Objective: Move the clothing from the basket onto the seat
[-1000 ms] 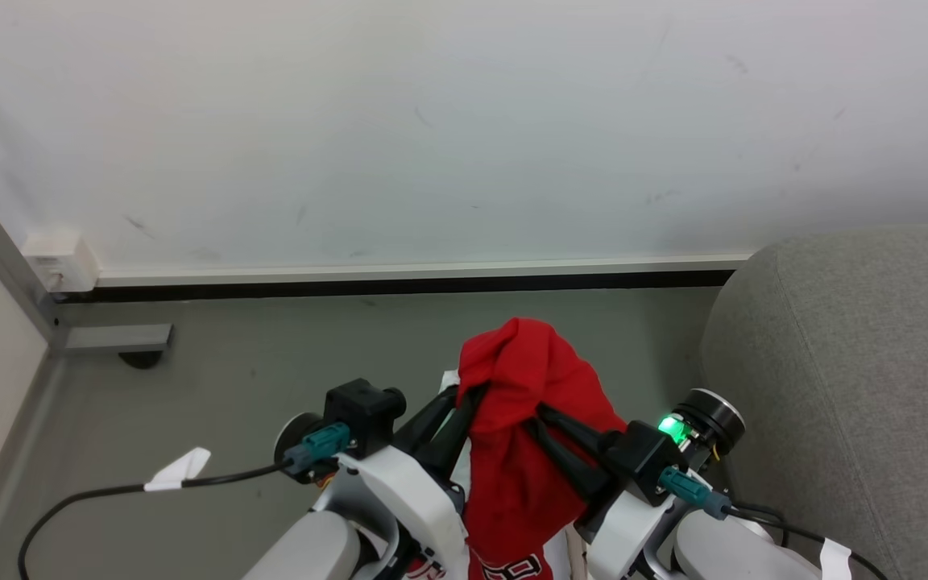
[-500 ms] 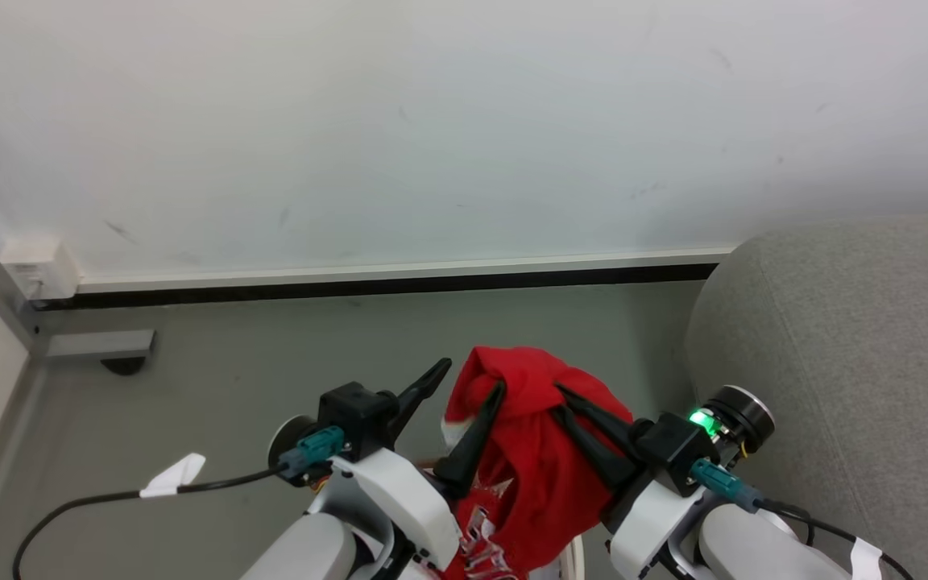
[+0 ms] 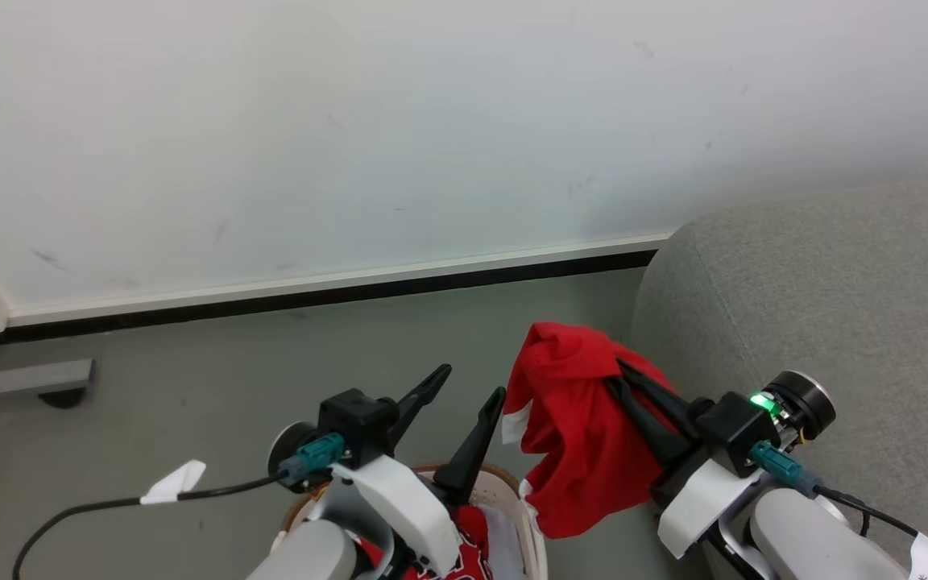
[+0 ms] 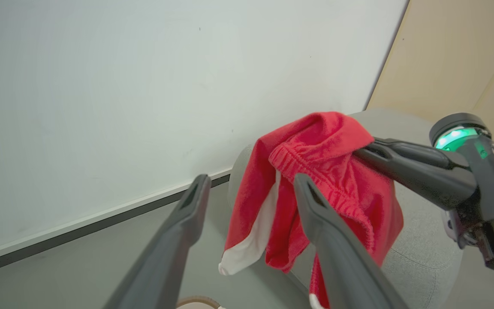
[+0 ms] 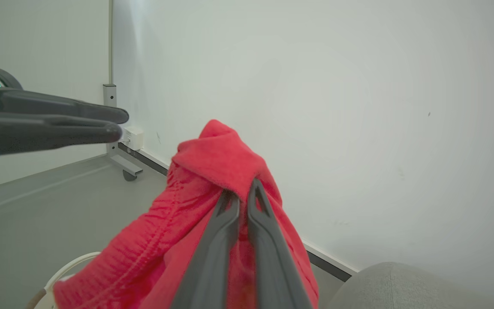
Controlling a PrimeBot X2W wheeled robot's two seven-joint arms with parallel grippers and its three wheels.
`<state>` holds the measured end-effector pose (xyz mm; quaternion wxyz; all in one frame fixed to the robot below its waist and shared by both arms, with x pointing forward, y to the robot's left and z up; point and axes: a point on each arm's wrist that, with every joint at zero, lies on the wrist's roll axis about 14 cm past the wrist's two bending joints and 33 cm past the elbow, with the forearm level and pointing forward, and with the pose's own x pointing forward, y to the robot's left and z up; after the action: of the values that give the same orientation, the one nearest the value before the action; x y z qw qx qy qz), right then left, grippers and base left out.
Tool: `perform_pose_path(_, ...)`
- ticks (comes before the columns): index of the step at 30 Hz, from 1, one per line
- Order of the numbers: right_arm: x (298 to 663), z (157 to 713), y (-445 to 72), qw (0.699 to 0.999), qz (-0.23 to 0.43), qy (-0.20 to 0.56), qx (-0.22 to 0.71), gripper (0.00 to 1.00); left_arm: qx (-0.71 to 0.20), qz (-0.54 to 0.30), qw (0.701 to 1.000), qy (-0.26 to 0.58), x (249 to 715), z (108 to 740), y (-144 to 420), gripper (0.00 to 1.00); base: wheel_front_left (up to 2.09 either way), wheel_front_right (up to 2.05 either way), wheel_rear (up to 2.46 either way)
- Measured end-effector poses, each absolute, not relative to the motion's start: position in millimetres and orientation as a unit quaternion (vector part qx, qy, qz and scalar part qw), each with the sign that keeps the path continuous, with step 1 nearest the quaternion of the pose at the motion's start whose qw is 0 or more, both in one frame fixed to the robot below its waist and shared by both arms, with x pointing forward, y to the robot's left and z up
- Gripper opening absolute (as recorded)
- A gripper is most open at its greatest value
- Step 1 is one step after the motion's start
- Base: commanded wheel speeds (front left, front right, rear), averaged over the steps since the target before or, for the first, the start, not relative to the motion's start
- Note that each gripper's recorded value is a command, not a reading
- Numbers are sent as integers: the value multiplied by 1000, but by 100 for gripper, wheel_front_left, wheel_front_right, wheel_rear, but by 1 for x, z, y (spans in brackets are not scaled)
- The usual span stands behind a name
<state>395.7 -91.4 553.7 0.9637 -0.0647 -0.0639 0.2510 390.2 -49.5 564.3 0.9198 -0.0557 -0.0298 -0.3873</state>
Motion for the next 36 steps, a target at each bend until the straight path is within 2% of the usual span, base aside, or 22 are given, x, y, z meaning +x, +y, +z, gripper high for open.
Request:
perform_pose_path(18,368,566,-210,988,101,-74,-93,0,-68,-477,876,-21,364,563,-115,100,0,0,0)
perform_pose_path(25,357,565,-238,991,62,-69,-94,0,-75,-502,862,-17,357,561,-133,100,0,0,0)
perform_pose_path(32,365,564,-254,994,36,-67,-83,0,-79,-506,859,-8,364,555,-135,100,0,0,0)
perform_pose_path(36,387,580,-280,993,-1,-83,-88,0,-74,-508,858,-16,383,556,-134,100,0,0,0)
